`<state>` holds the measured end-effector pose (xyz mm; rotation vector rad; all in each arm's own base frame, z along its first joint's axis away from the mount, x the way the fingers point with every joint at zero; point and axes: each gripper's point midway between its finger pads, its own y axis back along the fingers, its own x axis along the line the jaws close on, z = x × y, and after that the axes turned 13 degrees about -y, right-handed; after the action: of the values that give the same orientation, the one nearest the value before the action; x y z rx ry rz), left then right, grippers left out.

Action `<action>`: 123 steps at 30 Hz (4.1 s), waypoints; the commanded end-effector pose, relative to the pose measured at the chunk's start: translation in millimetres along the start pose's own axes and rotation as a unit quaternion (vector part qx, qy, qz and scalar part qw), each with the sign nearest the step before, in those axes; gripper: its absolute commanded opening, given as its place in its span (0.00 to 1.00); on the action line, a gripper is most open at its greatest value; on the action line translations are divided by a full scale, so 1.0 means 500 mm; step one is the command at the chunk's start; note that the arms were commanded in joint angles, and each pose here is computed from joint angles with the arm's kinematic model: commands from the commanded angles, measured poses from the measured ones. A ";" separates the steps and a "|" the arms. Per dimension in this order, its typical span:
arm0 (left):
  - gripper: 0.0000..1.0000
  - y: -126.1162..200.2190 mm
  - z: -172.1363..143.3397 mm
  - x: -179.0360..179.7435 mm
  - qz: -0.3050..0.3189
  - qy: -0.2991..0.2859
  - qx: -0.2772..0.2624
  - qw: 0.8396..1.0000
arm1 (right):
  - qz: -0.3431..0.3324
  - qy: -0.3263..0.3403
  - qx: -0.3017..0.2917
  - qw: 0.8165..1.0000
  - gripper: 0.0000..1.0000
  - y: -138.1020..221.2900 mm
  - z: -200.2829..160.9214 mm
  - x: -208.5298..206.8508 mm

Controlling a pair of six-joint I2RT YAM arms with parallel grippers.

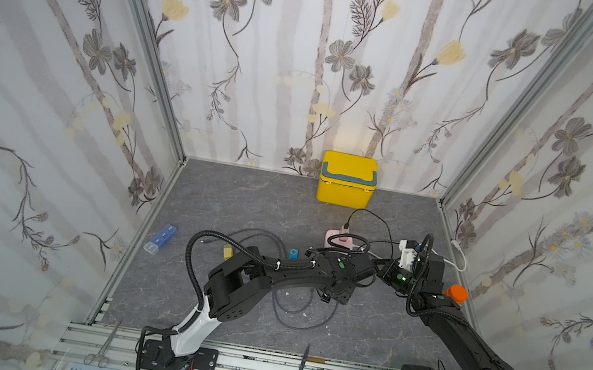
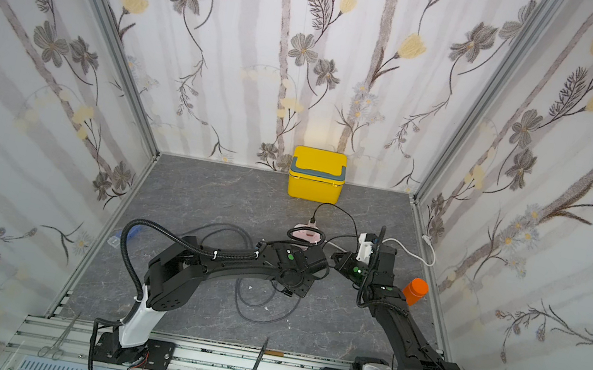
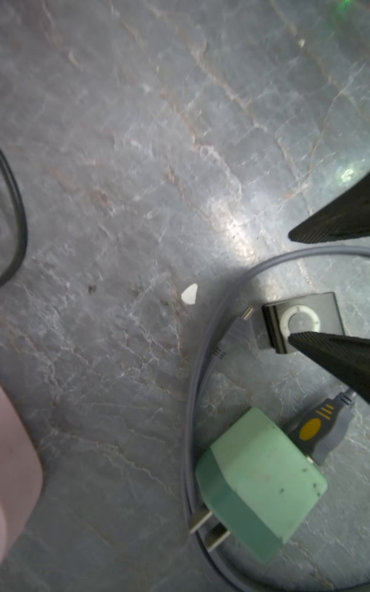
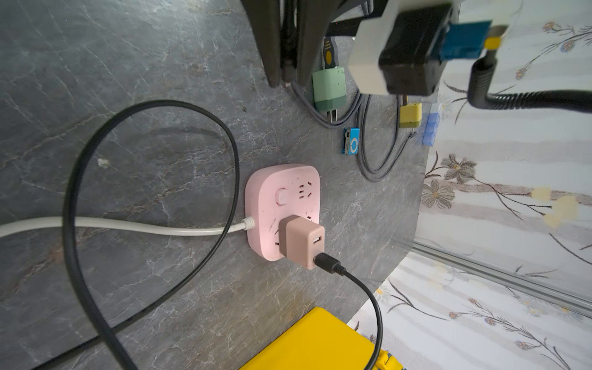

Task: Charge mp3
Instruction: Pick up the MP3 player from the center of the board, then insert the charging cable into the MP3 player.

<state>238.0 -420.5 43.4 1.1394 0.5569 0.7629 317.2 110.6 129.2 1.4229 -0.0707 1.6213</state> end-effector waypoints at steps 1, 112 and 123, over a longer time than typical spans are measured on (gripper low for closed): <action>0.49 -0.010 -0.016 0.033 0.045 0.020 0.015 0.999 | 0.016 0.014 -0.001 1.000 0.00 0.006 -0.002 0.011; 0.16 0.196 0.171 0.065 -0.255 0.136 -0.188 0.939 | 0.122 0.103 -0.089 0.983 0.00 0.073 -0.051 0.130; 0.14 0.267 0.183 0.105 -0.293 0.169 -0.260 0.904 | 0.177 0.115 -0.112 0.971 0.00 0.091 -0.069 0.223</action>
<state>297.8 -399.1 176.0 0.4022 0.8857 0.5631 269.7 167.8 209.5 1.1169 -0.3009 1.9719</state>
